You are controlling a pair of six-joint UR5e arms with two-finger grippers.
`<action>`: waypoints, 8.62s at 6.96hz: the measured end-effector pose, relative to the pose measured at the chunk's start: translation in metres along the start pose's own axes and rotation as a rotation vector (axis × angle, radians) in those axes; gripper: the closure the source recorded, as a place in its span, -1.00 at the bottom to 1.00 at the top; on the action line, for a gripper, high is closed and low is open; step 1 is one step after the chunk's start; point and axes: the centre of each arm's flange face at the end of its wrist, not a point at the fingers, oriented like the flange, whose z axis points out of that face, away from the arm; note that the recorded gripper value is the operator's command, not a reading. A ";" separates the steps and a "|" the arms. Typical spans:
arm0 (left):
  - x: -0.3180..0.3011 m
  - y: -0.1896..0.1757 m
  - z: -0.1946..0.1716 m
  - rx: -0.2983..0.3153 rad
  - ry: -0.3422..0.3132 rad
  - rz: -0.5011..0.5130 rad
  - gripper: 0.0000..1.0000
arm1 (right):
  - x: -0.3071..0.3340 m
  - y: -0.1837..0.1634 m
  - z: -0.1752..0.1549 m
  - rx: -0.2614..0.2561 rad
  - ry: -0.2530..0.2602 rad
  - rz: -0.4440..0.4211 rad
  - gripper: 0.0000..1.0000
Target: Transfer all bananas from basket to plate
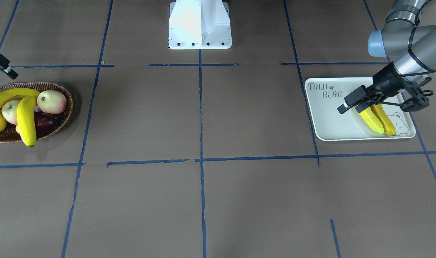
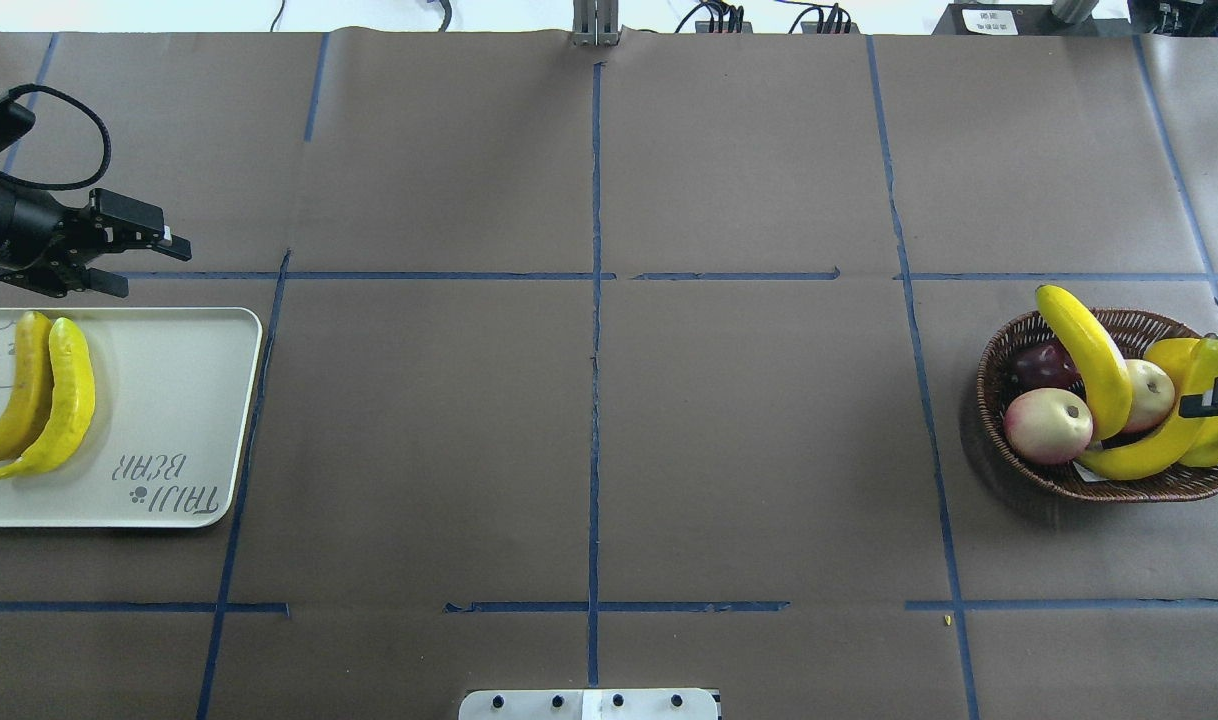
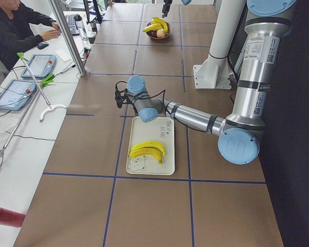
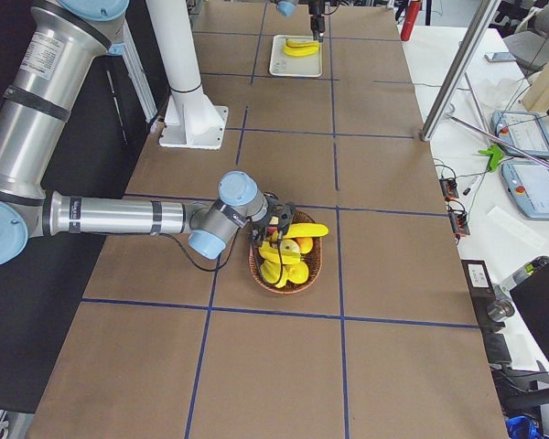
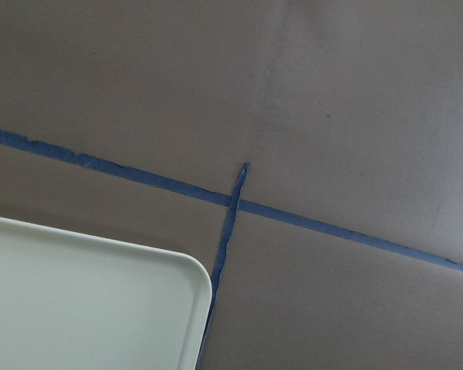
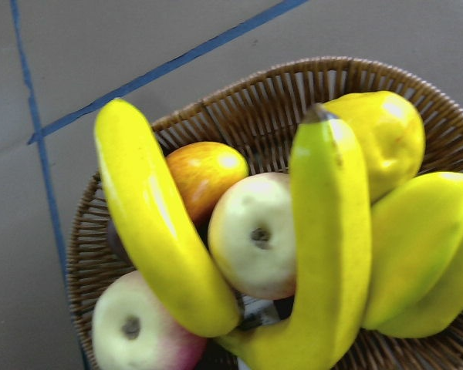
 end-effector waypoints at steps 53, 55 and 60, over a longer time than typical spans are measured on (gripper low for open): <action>0.348 0.171 0.119 -0.107 0.416 0.150 -0.83 | -0.538 0.166 0.075 -0.135 -0.311 -0.434 1.00; 0.347 0.169 0.121 -0.106 0.411 0.147 -0.57 | -0.538 0.163 0.072 -0.135 -0.314 -0.434 1.00; 0.347 0.170 0.120 -0.114 0.413 0.116 1.00 | -0.538 0.161 0.071 -0.134 -0.314 -0.433 0.77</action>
